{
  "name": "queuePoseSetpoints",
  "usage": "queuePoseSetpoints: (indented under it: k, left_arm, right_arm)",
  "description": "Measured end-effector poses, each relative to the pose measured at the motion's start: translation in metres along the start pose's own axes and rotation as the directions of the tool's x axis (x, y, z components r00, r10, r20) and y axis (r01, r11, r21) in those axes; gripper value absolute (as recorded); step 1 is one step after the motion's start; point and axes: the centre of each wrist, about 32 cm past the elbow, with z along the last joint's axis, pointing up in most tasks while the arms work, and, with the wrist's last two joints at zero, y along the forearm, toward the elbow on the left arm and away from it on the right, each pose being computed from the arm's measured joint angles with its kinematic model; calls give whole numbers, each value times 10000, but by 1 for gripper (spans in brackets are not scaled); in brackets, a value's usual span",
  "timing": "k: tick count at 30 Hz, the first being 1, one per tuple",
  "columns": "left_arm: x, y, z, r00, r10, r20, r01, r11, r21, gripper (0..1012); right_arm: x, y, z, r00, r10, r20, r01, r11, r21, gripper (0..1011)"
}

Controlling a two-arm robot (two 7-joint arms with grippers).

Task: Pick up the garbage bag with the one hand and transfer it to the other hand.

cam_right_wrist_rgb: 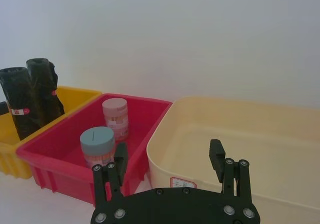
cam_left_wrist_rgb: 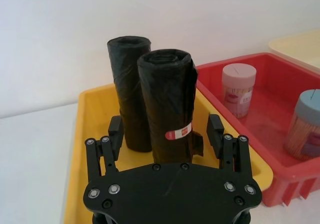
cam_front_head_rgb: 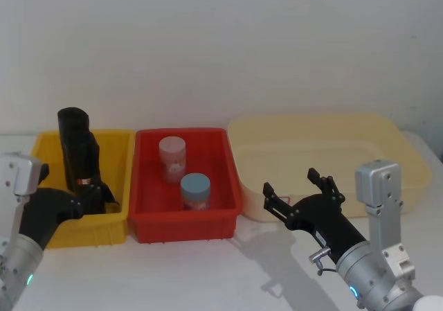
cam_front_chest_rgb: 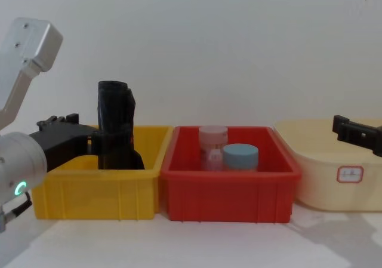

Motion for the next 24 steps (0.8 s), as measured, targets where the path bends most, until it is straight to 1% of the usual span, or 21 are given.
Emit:
queuePoseSetpoints:
  k: [4,6,9,10,11,13,15,16,20,21,22,24]
  left_arm:
    - [11,-52,-5,9999,-125,-30,125,9999,7,1001]
    - [19,-97,-1,9997,-234,-39,234,9997,-2,1001]
    - [23,-154,-13,9993,-371,-74,371,9993,19,1001]
    - [24,-188,-17,9989,-455,-97,455,9990,10,1001]
    - [24,-203,-11,9987,-490,-105,490,9988,-20,1001]
    - [29,-232,-24,9984,-556,-131,555,9985,-13,1001]
    - [35,-291,-34,9977,-657,-176,656,9978,-46,1001]
    - [35,-291,-34,9977,-657,-176,656,9978,-46,1001]
    - [45,-369,-48,9967,-776,-241,773,9969,-111,1001]
    - [45,-369,-48,9967,-776,-241,773,9969,-111,1001]
    - [54,-410,-54,9962,-838,-256,834,9964,-142,1001]
    - [58,-432,-48,9959,-866,-252,862,9961,-175,1001]
  right_arm:
    - [0,0,0,10000,1,0,-1,10000,0,1000]
    - [0,0,0,10000,1,0,-1,10000,1,1001]
    - [0,0,0,10000,1,0,-1,10000,0,1000]
    - [0,0,0,10000,1,0,-1,10000,0,1000]
    - [0,0,0,10000,0,0,0,10000,1,1000]
    - [0,0,0,10000,0,0,0,10000,0,1000]
    - [0,0,0,10000,1,0,-1,10000,1,1001]
    - [0,0,0,10000,0,0,0,10000,0,1000]
    - [0,0,0,10000,0,0,0,10000,0,1001]
    - [0,0,0,10000,0,0,0,10000,0,1001]
    - [0,0,0,10000,0,0,0,10000,0,1000]
    - [0,0,0,10000,0,0,0,10000,0,1000]
